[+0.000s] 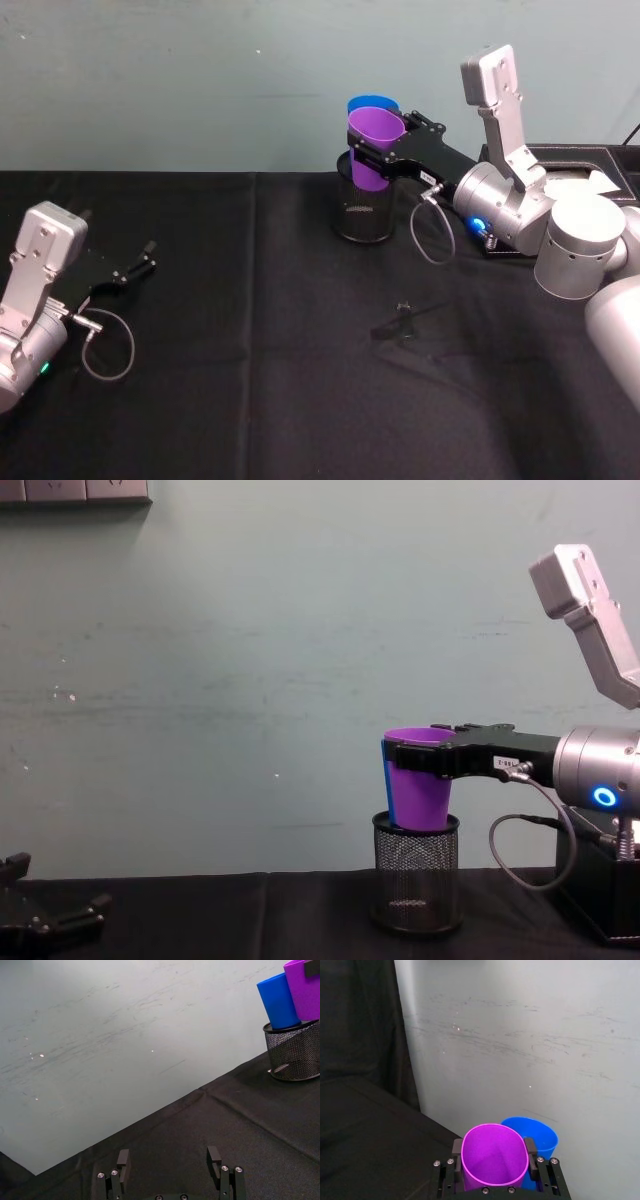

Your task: Pick up one cup with a gripper and tap it against the other cup.

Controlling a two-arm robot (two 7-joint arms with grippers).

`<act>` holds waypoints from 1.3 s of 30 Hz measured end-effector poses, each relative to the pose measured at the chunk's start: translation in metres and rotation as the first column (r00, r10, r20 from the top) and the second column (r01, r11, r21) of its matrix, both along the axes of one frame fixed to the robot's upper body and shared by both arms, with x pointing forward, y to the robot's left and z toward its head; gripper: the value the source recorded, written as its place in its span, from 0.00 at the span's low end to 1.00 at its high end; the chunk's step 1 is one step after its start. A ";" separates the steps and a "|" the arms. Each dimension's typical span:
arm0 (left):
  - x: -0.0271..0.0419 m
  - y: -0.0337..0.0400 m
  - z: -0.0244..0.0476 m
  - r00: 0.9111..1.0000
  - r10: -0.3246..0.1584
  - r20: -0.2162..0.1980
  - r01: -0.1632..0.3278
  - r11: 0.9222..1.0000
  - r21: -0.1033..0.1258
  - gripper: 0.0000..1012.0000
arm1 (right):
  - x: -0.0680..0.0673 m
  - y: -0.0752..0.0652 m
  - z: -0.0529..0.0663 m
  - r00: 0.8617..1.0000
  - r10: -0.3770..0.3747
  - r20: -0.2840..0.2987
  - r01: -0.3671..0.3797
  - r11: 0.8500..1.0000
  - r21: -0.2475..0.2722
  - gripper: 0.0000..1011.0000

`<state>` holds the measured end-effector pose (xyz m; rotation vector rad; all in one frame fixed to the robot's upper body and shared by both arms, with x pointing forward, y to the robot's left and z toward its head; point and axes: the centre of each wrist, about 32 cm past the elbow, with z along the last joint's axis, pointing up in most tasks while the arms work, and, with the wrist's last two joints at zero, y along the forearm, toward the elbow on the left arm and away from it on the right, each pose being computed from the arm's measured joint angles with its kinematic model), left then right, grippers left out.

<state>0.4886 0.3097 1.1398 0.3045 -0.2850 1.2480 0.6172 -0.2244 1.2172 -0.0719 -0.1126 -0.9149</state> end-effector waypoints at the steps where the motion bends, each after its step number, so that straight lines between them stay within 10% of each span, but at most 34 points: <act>1: 0.0000 0.0000 0.0000 1.000 0.000 0.000 0.000 1.000 0.000 0.99 | 0.000 0.000 0.000 1.000 0.000 0.000 0.000 1.000 0.000 0.72; 39: 0.0000 0.0000 0.0000 1.000 0.000 0.000 0.000 1.000 0.000 0.99 | 0.000 0.000 0.000 1.000 0.000 0.000 0.000 1.000 0.000 0.72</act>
